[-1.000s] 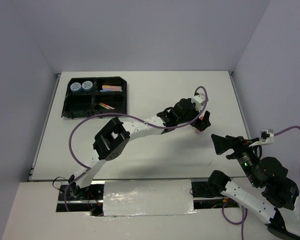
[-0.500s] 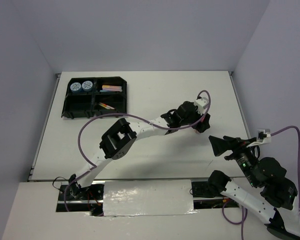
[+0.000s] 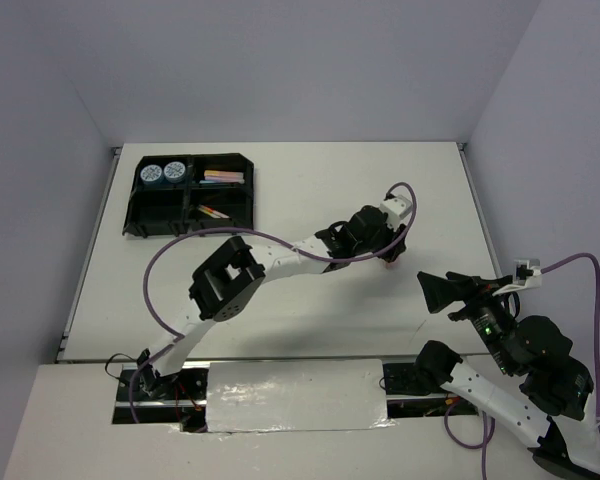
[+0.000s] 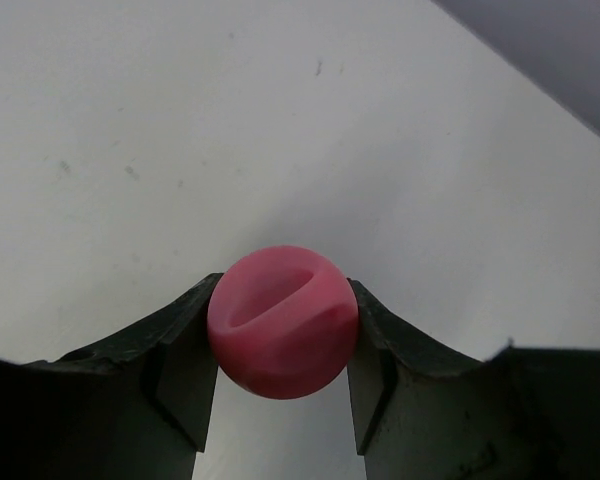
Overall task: Sort the stationery into containers
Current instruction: Pick up the stationery from the center of the board, then place the stationery in the storage box.
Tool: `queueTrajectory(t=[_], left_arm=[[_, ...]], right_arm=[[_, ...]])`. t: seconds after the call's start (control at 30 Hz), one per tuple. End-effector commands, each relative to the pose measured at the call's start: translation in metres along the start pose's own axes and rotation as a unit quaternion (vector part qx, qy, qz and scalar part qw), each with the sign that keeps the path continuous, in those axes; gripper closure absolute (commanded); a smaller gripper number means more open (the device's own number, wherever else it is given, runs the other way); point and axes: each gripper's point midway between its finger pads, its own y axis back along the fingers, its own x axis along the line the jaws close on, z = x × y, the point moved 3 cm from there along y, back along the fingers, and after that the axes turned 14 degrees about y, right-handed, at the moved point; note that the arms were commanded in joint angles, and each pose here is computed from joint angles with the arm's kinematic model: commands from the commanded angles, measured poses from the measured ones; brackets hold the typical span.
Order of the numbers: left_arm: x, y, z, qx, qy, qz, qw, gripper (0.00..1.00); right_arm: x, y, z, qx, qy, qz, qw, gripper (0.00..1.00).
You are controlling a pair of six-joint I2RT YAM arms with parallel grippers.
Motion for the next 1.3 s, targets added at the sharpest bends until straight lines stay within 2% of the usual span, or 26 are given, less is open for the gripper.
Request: queueTrajectory(t=[0.0, 0.07, 0.1, 0.13, 0.17, 0.2, 0.27, 0.33, 0.37, 0.43, 0.47, 0.5, 0.53, 0.73, 0.83, 0.93, 1.07, 1.27], left_arm=[[-0.006, 0.046, 0.073, -0.089, -0.002, 0.057, 0.994, 1.0], [0.015, 0.082, 0.114, -0.14, 0.019, 0.133, 0.981, 1.0], [0.032, 0.095, 0.111, -0.129, 0.025, 0.171, 0.977, 1.0], [0.04, 0.125, 0.137, -0.166, 0.05, 0.209, 0.962, 1.0], [0.068, 0.145, 0.135, -0.152, 0.058, 0.256, 0.953, 1.0], [0.079, 0.162, 0.141, -0.157, 0.067, 0.282, 0.944, 1.0], [0.116, 0.22, 0.172, -0.209, 0.116, 0.358, 0.903, 1.0], [0.148, 0.268, 0.17, -0.211, 0.174, 0.411, 0.87, 1.0], [0.184, 0.297, 0.176, -0.222, 0.206, 0.447, 0.842, 1.0], [0.21, 0.345, 0.167, -0.225, 0.247, 0.496, 0.801, 1.0], [0.237, 0.38, 0.166, -0.245, 0.266, 0.543, 0.758, 1.0], [0.247, 0.399, 0.161, -0.251, 0.279, 0.565, 0.734, 1.0], [0.263, 0.43, 0.162, -0.275, 0.299, 0.585, 0.702, 1.0], [0.327, 0.479, 0.136, -0.269, 0.342, 0.643, 0.63, 1.0], [0.352, 0.479, 0.122, -0.252, 0.37, 0.657, 0.607, 1.0], [0.366, 0.472, 0.12, -0.257, 0.366, 0.659, 0.604, 1.0], [0.377, 0.466, 0.121, -0.268, 0.359, 0.658, 0.605, 1.0], [0.382, 0.462, 0.13, -0.312, 0.344, 0.631, 0.621, 1.0]], right_arm=[[0.002, 0.001, 0.008, -0.019, -0.006, 0.008, 1.0, 0.0], [0.001, 0.003, 0.01, -0.023, -0.009, 0.009, 1.0, 0.0], [0.001, 0.003, 0.01, -0.024, -0.01, 0.009, 1.0, 0.0], [0.0, 0.003, 0.009, -0.026, -0.01, 0.008, 1.0, 0.0], [0.001, 0.002, 0.008, -0.026, -0.011, 0.011, 1.0, 0.0], [0.002, 0.001, 0.008, -0.026, -0.011, 0.012, 1.0, 0.0], [0.006, -0.004, 0.004, -0.022, -0.007, 0.016, 1.0, 0.0], [0.011, -0.01, 0.001, -0.016, 0.0, 0.022, 1.0, 0.0], [0.015, -0.017, -0.003, -0.004, 0.011, 0.02, 1.0, 0.0], [0.024, -0.024, -0.007, 0.007, 0.023, 0.033, 0.999, 0.0], [0.03, -0.031, -0.011, 0.02, 0.031, 0.037, 0.999, 0.0], [0.033, -0.034, -0.014, 0.025, 0.039, 0.042, 0.998, 0.0], [0.042, -0.04, -0.018, 0.03, 0.041, 0.058, 0.997, 0.0], [0.063, -0.06, -0.034, 0.047, 0.048, 0.091, 0.994, 0.0], [0.068, -0.064, -0.042, 0.063, 0.058, 0.101, 0.991, 0.0], [0.07, -0.064, -0.047, 0.069, 0.065, 0.109, 0.99, 0.0], [0.068, -0.065, -0.05, 0.067, 0.066, 0.109, 0.99, 0.0], [0.07, -0.068, -0.053, 0.071, 0.069, 0.112, 0.989, 0.0]])
